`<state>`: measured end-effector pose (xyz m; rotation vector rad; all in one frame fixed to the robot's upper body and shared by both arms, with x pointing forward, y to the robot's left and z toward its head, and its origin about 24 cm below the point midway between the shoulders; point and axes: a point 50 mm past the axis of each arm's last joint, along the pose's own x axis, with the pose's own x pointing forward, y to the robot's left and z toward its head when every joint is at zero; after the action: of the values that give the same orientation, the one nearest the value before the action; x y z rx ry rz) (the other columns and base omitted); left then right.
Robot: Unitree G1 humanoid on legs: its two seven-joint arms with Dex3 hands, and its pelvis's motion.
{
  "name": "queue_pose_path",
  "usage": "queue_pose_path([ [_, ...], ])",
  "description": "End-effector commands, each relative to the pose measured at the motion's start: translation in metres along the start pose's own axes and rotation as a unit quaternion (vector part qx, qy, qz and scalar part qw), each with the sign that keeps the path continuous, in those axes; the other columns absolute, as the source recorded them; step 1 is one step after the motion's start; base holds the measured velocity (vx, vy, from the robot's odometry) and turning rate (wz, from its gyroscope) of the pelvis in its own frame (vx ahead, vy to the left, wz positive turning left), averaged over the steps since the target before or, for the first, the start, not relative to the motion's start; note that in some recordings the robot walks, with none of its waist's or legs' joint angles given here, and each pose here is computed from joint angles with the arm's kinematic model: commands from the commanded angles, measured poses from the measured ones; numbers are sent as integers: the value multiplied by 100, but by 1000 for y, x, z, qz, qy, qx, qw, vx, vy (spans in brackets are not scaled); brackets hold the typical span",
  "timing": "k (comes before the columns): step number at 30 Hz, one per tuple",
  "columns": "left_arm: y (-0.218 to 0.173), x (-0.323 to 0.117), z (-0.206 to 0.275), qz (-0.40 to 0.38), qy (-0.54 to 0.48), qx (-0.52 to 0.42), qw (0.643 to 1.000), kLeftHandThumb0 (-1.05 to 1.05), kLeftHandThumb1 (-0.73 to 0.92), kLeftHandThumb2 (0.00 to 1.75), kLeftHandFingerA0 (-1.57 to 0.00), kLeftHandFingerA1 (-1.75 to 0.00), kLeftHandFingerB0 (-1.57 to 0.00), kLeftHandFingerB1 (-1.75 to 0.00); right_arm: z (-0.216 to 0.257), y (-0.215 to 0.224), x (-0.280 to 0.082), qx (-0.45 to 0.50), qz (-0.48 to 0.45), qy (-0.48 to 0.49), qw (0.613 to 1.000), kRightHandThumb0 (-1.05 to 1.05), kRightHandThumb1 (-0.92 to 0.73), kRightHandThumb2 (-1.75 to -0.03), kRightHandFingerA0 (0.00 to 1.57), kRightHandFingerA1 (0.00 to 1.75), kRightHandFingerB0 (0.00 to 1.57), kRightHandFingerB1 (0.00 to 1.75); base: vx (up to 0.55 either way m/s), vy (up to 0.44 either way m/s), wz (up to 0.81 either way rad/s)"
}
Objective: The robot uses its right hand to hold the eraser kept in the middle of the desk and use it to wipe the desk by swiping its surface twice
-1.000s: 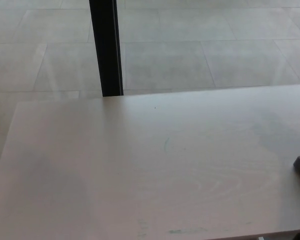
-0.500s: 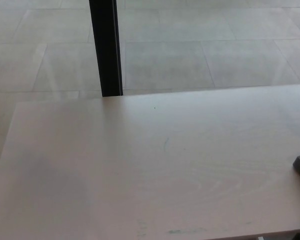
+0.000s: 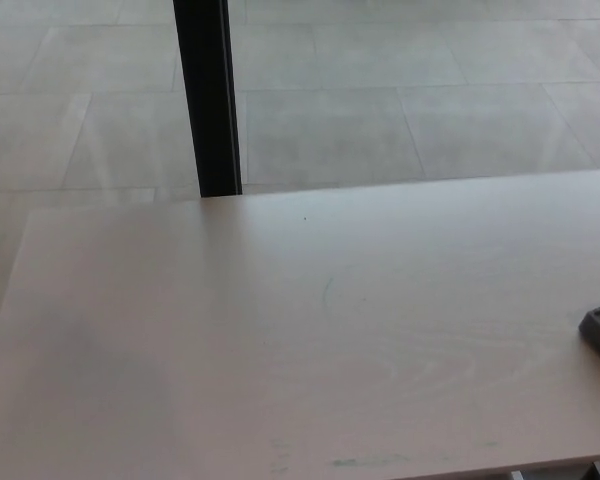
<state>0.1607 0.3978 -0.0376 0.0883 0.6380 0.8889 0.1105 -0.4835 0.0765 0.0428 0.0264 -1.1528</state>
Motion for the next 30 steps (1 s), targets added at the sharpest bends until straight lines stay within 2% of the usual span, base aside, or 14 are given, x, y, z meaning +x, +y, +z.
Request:
queue_pose_path([
  [1,14,-2,-2,15,-24,-9,1000,-58,75,63,-56,-93,-49,-64,-60,-31,-32,82,-144,71,984,-63,-76,-63,88,116,35,90,0,0,0],
  [4,16,-2,-3,8,-18,-16,1000,-57,76,62,-54,-92,-52,-64,-72,-28,-39,86,-141,92,982,-64,-75,-65,94,114,31,84,0,0,0],
  [5,11,0,3,9,-20,-25,999,-58,75,62,-55,-90,-51,-63,-73,-20,-39,102,-151,97,978,-64,-76,-62,99,114,30,95,0,0,0],
  [7,11,1,4,9,-19,-25,999,-58,75,62,-54,-91,-49,-62,-76,-19,-40,106,-153,103,977,-63,-77,-62,92,120,23,87,0,0,0],
  [8,12,1,5,10,-20,-26,999,-58,75,62,-56,-99,-54,-70,-79,-18,-42,111,-158,108,975,-63,-76,-62,98,121,26,90,0,0,0],
  [12,16,-1,1,14,-24,-25,999,-57,75,63,-56,-98,-49,-65,-84,-21,-48,102,-172,113,973,-63,-77,-62,93,121,27,98,0,0,0],
  [13,19,-1,-3,13,-23,-21,999,-58,74,62,-57,-104,-52,-70,-84,-22,-48,89,-182,114,973,-63,-76,-63,96,118,28,92,0,0,0],
  [14,20,-1,-5,14,-21,-16,1000,-58,74,62,-59,-109,-54,-72,-84,-23,-49,96,-172,113,974,-61,-80,-63,89,120,23,87,0,0,0],
  [19,17,-1,-1,13,-17,-31,999,-58,74,63,-61,-102,-53,-69,-86,-12,-48,92,-147,127,977,-62,-76,-62,90,118,24,86,0,0,0],
  [20,16,-1,-1,10,-19,-25,999,-60,75,63,-59,-92,-48,-61,-86,-9,-48,94,-141,127,977,-62,-75,-62,92,121,26,87,0,0,0],
  [24,17,0,-4,9,-20,-34,999,-59,75,63,-58,-99,-51,-66,-86,-5,-52,82,-120,129,981,-65,-73,-60,96,119,26,89,0,0,0],
  [25,16,-1,-3,8,-23,-26,999,-59,76,63,-58,-99,-51,-69,-86,-3,-52,77,-116,130,982,-67,-55,-95,102,111,33,77,0,0,0],
  [26,16,-1,-2,7,-24,-18,1000,-59,76,62,-56,-94,-51,-65,-86,-1,-53,76,-113,133,982,-64,-75,-60,97,116,22,86,0,0,0],
  [30,13,-2,0,-2,-26,-13,1000,-58,77,63,-53,-96,-50,-66,-87,2,-53,73,-103,134,983,-64,-76,-60,100,117,25,88,0,0,0],
])
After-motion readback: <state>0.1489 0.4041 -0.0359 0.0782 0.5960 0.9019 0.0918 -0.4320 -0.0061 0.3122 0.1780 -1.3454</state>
